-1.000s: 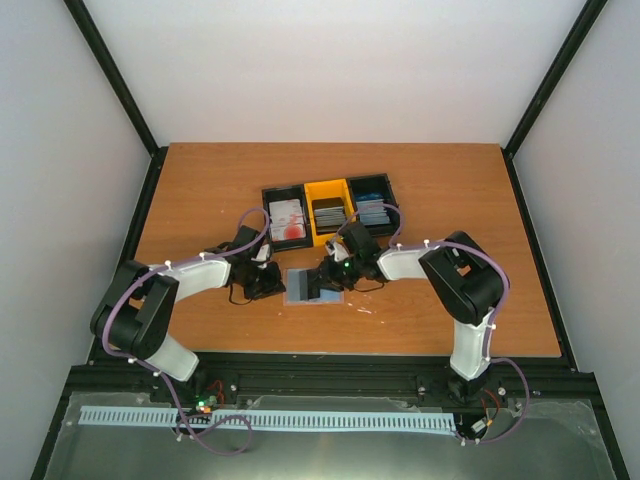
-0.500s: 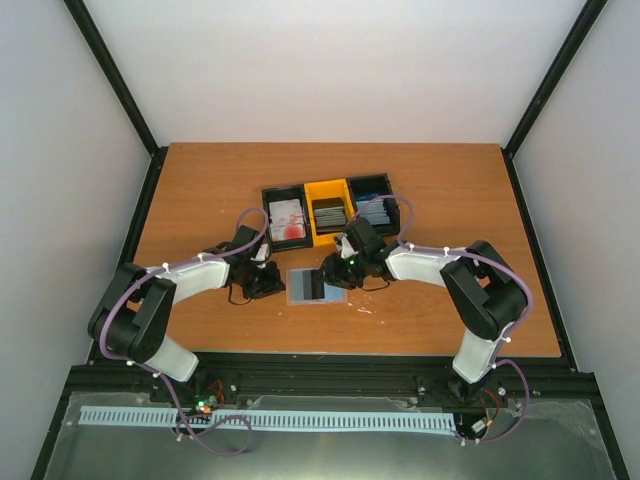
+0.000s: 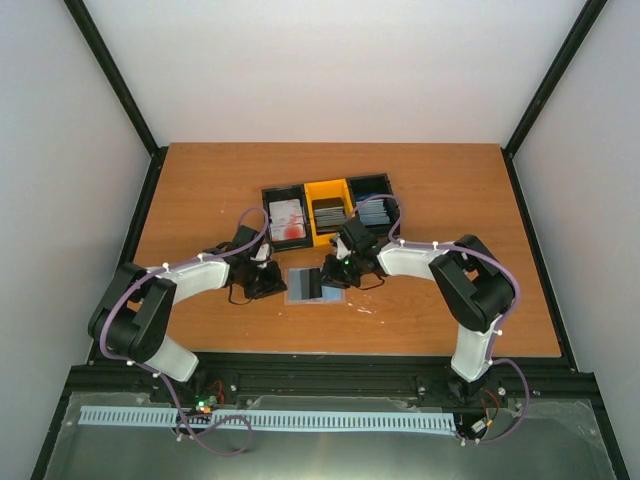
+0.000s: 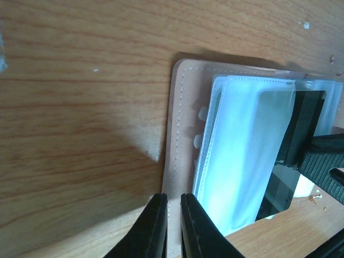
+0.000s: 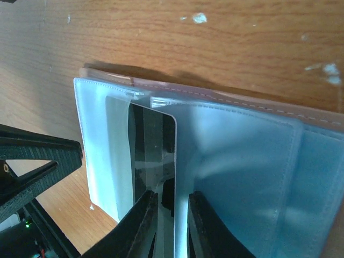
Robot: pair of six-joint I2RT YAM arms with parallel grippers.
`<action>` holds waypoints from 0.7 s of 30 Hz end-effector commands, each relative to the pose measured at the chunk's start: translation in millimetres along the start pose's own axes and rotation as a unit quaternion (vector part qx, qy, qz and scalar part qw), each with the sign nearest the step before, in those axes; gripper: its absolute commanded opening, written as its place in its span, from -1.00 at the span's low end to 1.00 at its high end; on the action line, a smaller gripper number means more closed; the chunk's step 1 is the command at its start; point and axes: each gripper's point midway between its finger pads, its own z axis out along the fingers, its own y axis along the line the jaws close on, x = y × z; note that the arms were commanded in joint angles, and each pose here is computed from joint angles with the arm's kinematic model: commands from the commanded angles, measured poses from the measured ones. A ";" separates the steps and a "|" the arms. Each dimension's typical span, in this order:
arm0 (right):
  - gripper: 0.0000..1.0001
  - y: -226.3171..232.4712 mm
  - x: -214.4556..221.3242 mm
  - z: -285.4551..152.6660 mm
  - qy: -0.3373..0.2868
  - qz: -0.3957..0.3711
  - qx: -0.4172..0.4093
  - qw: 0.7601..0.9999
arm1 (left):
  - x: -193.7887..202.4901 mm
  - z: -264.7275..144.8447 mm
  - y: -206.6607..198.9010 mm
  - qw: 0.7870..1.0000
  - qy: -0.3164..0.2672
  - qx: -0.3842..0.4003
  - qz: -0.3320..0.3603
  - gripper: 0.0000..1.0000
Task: Put the credit cards into the card holder
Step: Insert the credit card into the card holder.
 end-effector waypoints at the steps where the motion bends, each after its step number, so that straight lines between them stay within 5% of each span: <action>1: -0.66 6.4 1.6 5.8 0.008 -0.011 0.001 1.000 | 4.7 4.1 2.1 1.000 0.009 -0.003 0.001 -0.81; 21: -0.94 27.0 2.1 19.8 0.025 -0.032 -0.024 0.999 | 4.2 2.5 -3.8 1.000 0.007 0.012 0.012 -0.84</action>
